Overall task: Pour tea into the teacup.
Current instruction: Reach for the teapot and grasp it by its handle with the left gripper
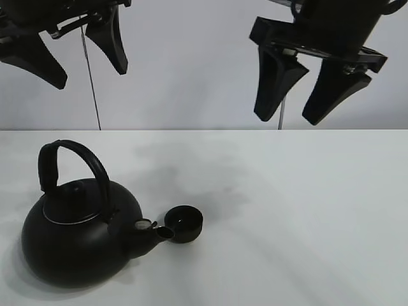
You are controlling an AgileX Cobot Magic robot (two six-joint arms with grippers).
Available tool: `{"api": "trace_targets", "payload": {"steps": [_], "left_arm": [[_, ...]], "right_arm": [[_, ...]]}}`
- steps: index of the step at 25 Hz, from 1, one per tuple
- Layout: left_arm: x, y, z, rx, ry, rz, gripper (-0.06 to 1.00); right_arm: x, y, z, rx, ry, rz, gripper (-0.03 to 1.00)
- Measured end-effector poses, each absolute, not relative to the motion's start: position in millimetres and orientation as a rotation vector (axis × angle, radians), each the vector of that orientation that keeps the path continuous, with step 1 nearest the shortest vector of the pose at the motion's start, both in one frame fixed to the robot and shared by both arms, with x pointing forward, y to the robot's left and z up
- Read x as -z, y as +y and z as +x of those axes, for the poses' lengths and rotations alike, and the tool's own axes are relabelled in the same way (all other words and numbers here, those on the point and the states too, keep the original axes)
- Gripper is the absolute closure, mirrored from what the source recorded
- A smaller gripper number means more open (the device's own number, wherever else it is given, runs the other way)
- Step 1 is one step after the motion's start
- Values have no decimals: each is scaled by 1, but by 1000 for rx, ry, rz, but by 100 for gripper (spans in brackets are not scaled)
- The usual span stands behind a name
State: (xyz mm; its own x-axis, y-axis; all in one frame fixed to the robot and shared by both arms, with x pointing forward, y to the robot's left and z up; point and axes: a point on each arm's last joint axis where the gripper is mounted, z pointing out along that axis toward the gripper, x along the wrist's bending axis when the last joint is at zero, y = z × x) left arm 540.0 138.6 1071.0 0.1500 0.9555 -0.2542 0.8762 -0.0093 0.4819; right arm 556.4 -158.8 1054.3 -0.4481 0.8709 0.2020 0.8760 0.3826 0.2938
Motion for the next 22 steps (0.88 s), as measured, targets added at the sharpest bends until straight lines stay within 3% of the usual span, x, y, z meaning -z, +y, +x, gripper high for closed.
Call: {"api": "trace_targets", "payload": {"steps": [8, 22], "left_arm": [[-1071, 139, 540, -194, 1741, 1900, 39], [-1071, 139, 540, -193, 1742, 1900, 39]], "right_arm": [[-1062, -194, 557, 502, -2521, -1744, 46], [-1074, -193, 551, 564, -2510, -1737, 46]]}}
